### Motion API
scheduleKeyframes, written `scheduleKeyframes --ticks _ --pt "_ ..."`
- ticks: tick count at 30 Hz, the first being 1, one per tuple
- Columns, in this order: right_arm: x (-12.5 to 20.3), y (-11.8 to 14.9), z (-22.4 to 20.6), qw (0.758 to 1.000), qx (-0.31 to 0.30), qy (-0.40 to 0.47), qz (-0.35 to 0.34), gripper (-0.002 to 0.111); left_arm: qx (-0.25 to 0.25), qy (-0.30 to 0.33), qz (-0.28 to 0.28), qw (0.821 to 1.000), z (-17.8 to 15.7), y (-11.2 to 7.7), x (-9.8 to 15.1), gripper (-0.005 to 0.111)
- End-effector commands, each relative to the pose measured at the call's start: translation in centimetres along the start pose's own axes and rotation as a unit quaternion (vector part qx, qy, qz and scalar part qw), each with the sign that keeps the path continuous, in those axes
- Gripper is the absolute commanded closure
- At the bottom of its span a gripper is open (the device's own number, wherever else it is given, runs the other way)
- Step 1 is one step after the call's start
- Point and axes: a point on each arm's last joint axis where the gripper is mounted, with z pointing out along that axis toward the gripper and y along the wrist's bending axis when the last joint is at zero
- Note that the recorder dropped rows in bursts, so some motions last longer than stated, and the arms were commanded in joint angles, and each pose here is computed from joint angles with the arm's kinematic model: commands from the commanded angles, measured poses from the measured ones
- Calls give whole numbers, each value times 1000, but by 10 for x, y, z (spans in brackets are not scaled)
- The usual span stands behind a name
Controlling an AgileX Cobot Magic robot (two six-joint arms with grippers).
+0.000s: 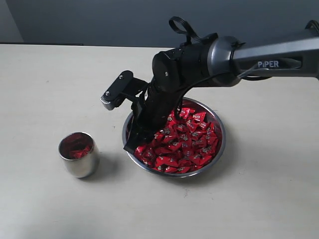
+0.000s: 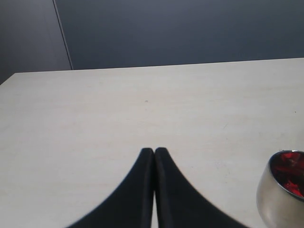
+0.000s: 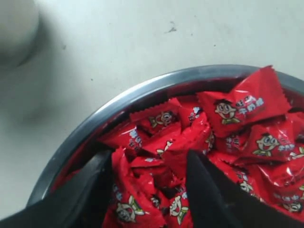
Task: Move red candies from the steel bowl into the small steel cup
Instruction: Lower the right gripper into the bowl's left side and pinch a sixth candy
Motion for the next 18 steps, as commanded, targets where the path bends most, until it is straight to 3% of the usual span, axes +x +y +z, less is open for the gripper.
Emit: scheduleKeyframes --ticks 1,18 --pt "-1 -1 -5 1000 1 3 -1 61 0 -1 -2 1000 0 0 1 106" --pt "4 0 4 999 -8 23 22 61 0 -1 -2 1000 0 0 1 106"
